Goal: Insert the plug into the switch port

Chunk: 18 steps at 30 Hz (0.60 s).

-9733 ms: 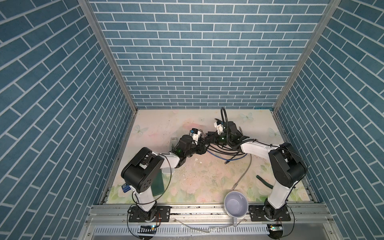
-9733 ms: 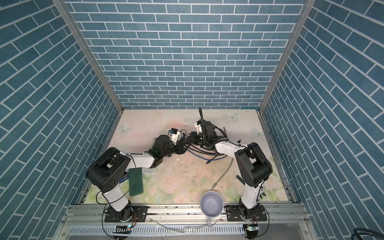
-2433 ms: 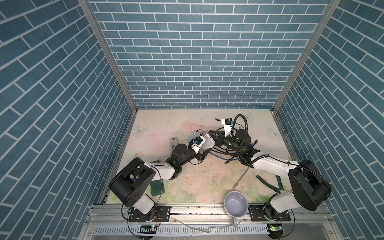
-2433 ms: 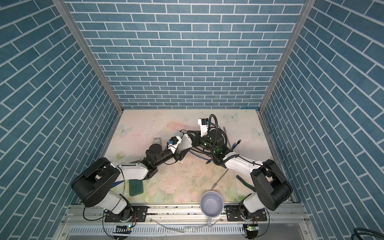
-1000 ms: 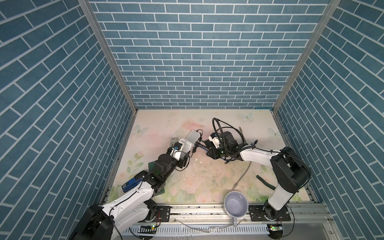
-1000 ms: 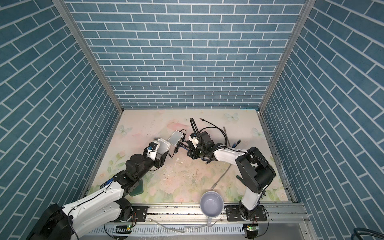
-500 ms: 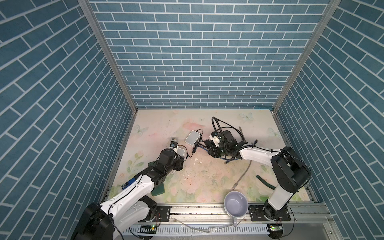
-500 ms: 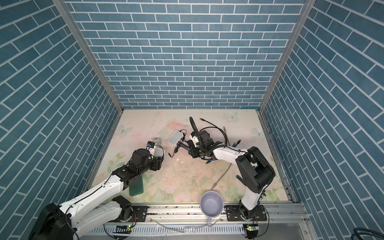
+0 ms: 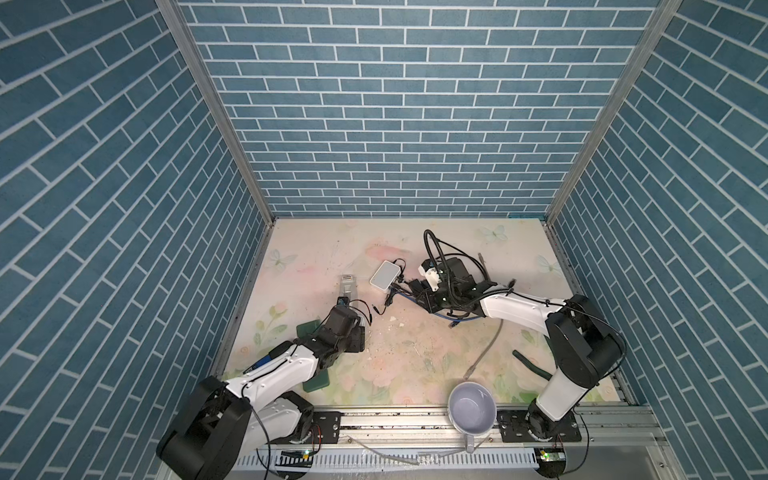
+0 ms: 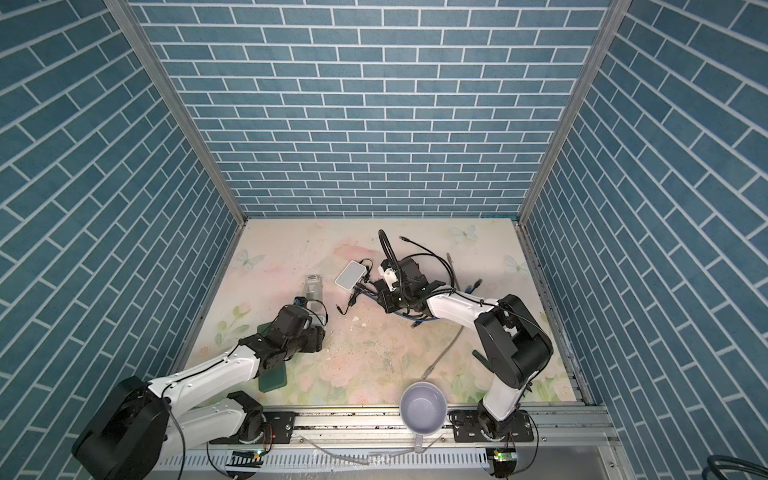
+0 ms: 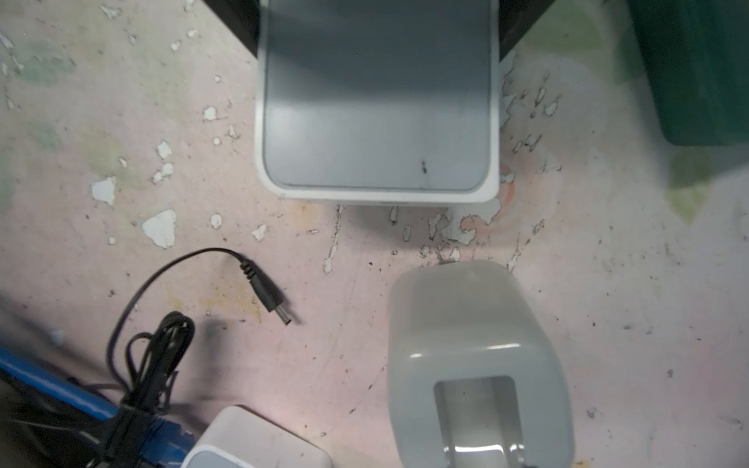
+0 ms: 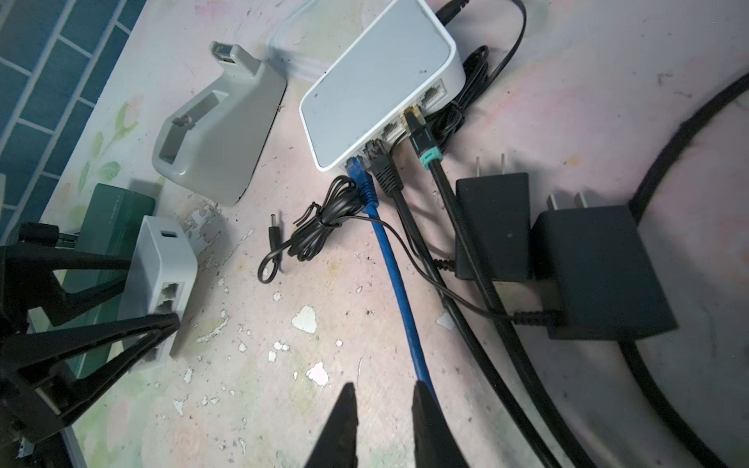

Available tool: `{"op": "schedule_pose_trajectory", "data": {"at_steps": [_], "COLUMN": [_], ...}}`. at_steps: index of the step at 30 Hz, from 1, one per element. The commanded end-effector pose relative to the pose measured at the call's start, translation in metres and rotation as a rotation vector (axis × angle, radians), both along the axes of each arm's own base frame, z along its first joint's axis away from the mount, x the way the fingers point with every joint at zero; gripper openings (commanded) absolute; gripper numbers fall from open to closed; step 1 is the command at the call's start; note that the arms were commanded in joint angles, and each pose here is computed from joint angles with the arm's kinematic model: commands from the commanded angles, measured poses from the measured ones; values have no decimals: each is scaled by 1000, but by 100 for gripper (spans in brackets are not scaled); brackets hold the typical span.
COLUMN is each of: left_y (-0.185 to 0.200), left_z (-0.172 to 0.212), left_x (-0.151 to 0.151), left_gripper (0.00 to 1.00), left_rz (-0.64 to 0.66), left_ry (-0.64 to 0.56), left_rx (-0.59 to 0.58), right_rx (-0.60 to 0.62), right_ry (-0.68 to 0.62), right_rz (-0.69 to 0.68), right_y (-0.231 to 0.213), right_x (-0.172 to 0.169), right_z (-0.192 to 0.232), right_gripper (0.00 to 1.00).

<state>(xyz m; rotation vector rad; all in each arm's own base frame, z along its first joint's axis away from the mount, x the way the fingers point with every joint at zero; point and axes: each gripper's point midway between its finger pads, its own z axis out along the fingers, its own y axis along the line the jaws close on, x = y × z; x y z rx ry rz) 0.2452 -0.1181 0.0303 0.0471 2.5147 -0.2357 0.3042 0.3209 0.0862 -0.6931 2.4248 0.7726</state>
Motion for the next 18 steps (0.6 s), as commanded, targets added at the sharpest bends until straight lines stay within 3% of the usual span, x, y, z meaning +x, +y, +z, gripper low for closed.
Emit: {"op": "schedule_pose_trajectory", "data": {"at_steps": [1,5,6,7,18], "left_y": [2,5,5,4,-20], "left_z": [-7,-4,-3,1,46], "left_x": [1,3,3,5,27], "left_gripper": [68,78,97,100,100], "left_rz": [46,57,55,52,-99], "left_ry": [10,5,1,-6,-71], "left_rx": [-11,3,5,7,32], "right_rx": [18,18,17,16,14], "right_ry": [-86,-87,-88,-87,-79], "right_rz": [19,19,20,20,18], "right_y": [5,5,5,5,4], "right_x": [9,9,9,9,8], "right_z": [28,27,27,26,21], "right_gripper": [26,26,26,26,26]}}
